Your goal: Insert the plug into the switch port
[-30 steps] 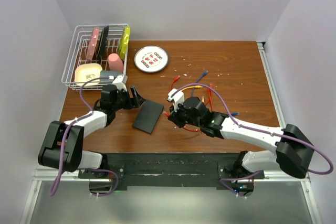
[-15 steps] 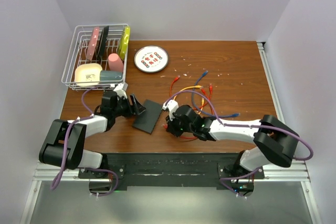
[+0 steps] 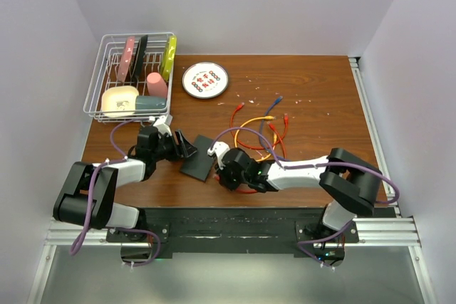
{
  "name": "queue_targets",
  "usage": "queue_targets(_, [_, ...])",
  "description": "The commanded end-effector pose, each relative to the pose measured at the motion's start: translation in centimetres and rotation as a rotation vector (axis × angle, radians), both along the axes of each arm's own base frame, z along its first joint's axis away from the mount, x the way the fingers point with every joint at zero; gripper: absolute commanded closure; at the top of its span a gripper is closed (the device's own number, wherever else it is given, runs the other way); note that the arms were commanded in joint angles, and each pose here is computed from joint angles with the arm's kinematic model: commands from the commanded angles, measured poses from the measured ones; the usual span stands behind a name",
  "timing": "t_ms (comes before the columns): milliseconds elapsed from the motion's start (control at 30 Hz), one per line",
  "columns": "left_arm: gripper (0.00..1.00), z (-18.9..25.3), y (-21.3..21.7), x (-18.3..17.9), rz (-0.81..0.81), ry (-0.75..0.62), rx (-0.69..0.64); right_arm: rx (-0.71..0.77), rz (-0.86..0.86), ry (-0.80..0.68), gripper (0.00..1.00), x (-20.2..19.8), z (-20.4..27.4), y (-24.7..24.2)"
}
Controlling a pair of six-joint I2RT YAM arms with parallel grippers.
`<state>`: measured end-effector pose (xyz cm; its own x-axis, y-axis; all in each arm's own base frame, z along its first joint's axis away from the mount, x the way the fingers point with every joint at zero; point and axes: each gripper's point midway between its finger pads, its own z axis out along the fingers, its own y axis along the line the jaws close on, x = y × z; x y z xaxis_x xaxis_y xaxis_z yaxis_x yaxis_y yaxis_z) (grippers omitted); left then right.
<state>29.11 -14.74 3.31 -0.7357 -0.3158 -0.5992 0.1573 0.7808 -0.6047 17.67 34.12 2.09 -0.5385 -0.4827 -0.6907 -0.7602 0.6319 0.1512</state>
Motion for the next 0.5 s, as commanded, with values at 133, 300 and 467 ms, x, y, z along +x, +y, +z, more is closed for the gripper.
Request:
queue_targets(133, [0.39,-0.6,0.1,-0.3,-0.004,0.019,-0.012,-0.032,-0.056,-0.038,1.00,1.4,0.5,0.7])
queue_targets(300, [0.39,-0.7,0.1,-0.4,-0.001,0.020,-0.010,-0.059,-0.059,-0.031,1.00,1.5,-0.1,0.8])
queue_targets(467, [0.41,-0.8,0.1,-0.4,-0.006,0.021,-0.011,-0.048,-0.063,-0.022,1.00,1.6,-0.3,1.0])
